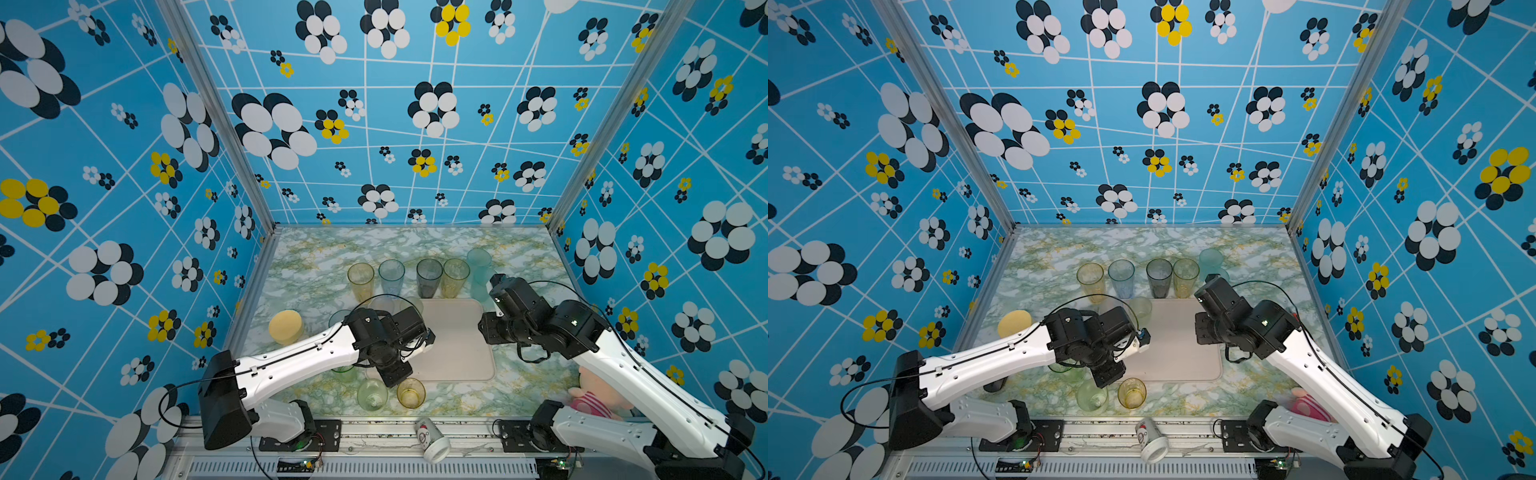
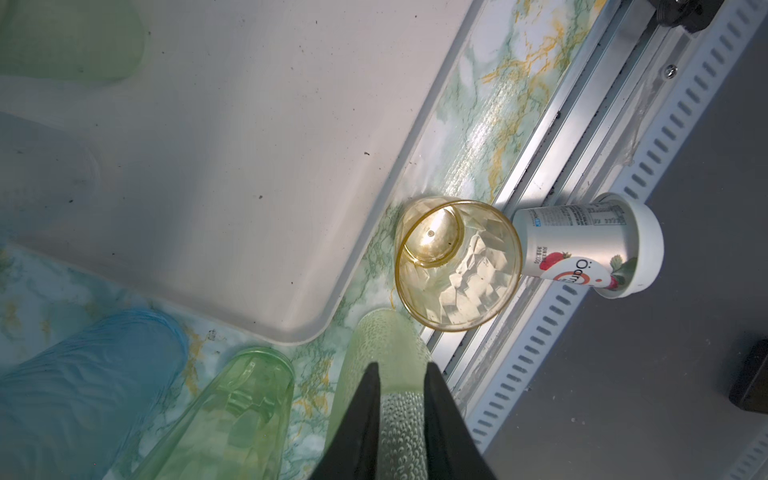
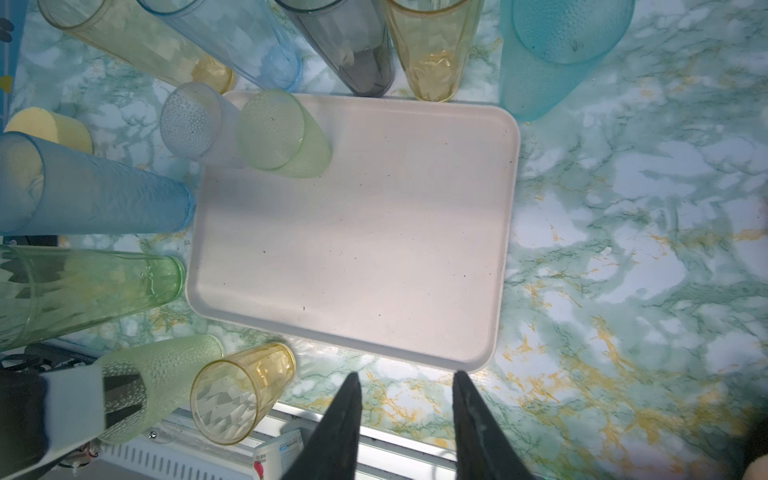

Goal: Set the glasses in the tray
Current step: 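Lift the right gripper away while the left gripper reaches for the amber cup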

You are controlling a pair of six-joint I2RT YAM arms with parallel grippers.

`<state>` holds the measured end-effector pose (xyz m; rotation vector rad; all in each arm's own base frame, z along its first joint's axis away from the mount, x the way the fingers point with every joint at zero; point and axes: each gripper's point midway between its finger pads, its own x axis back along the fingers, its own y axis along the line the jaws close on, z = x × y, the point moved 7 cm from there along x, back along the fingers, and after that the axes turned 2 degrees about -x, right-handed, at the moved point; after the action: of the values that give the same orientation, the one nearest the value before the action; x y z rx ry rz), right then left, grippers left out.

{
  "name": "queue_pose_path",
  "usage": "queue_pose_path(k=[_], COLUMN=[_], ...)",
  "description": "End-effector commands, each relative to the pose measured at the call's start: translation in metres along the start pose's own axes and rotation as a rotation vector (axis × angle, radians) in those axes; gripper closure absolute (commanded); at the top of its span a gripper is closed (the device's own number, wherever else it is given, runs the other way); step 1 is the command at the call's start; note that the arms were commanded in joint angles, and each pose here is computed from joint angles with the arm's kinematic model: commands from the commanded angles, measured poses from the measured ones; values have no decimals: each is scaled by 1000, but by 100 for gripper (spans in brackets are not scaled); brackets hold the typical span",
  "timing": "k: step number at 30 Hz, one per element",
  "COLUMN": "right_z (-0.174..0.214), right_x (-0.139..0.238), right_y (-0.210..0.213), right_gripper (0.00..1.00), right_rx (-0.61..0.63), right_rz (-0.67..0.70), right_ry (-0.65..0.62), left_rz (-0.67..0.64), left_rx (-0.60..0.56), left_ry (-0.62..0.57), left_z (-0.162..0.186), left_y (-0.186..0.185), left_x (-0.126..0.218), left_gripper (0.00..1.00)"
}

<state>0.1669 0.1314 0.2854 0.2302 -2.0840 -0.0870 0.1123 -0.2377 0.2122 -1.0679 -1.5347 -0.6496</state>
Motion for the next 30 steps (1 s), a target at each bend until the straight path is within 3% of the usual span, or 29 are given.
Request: queue_pose_path(k=[1, 15, 30], right_z=[8, 13, 17], right_x=[-7, 6, 5], right_y=[-9, -24, -26], right_gripper=[61, 61, 61], right_rx=[-18, -36, -45], right_rz=[60, 91, 93], right_ry=[27, 6, 16], left_rz=[34, 68, -1], left_rx=[0, -5, -23], left_ry=[-11, 66, 109], left_z=[-7, -16, -16], left_y=[-7, -8, 2], left_x=[-11, -43, -57], left_gripper=[77, 77, 76])
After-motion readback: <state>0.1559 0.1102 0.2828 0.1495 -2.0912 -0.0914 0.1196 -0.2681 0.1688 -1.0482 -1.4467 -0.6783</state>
